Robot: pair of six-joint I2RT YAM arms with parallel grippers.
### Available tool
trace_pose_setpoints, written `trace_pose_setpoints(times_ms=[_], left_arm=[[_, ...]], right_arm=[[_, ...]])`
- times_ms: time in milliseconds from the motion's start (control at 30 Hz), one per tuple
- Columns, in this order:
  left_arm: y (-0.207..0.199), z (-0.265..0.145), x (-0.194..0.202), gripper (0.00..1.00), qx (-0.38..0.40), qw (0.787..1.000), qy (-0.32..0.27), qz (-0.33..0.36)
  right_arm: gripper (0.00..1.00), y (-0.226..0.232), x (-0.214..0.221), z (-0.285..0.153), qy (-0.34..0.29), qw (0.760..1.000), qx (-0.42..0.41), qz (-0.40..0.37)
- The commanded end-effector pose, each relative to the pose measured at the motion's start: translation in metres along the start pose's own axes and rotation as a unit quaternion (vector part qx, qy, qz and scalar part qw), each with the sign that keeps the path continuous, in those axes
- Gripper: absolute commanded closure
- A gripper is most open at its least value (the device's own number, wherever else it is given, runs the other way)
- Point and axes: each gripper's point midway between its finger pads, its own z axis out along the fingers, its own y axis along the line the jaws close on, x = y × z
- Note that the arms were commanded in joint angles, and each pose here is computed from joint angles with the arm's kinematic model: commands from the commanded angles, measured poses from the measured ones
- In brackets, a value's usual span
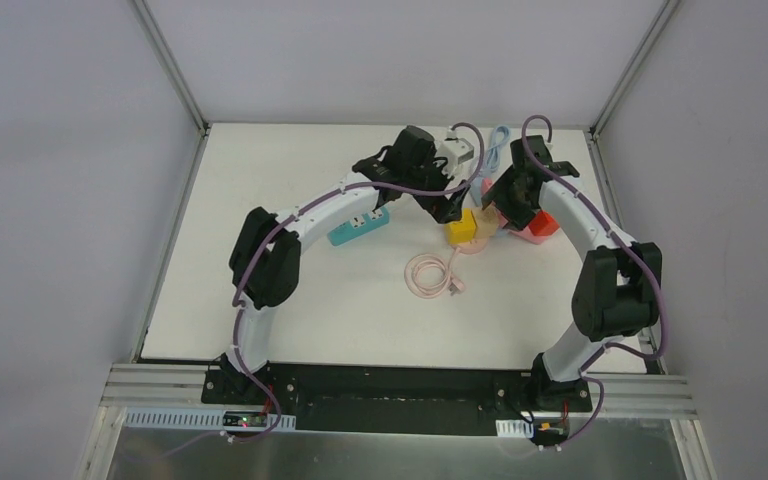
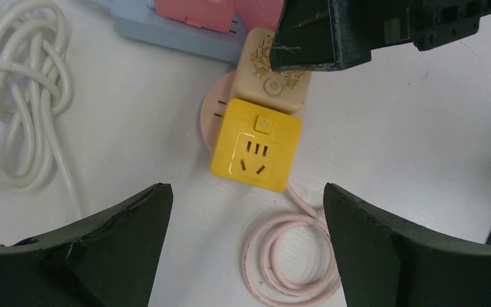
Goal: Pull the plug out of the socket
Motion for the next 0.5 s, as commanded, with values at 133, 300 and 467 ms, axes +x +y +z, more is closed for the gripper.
trace_pose_setpoints(times_ms=[133, 300, 467], left_arm=[[0.010, 0.036, -0.030, 0.09, -0.016, 0.994, -0.037, 0.098], [-0.002, 0.052, -0.010, 0.09, 0.012, 0.995, -0.010, 0.094], [-0.022, 0.062, 0.012, 0.11, 0.045, 0.995, 0.007, 0.093]], right_arm=[[0.46, 0.002, -0.003, 0.010, 0.007, 1.000, 0.002, 0.016], [0.48, -0.002, 0.003, 0.011, 0.016, 1.000, 0.005, 0.005], [0.50, -0.006, 0.007, 0.012, 0.024, 1.000, 0.006, 0.002]])
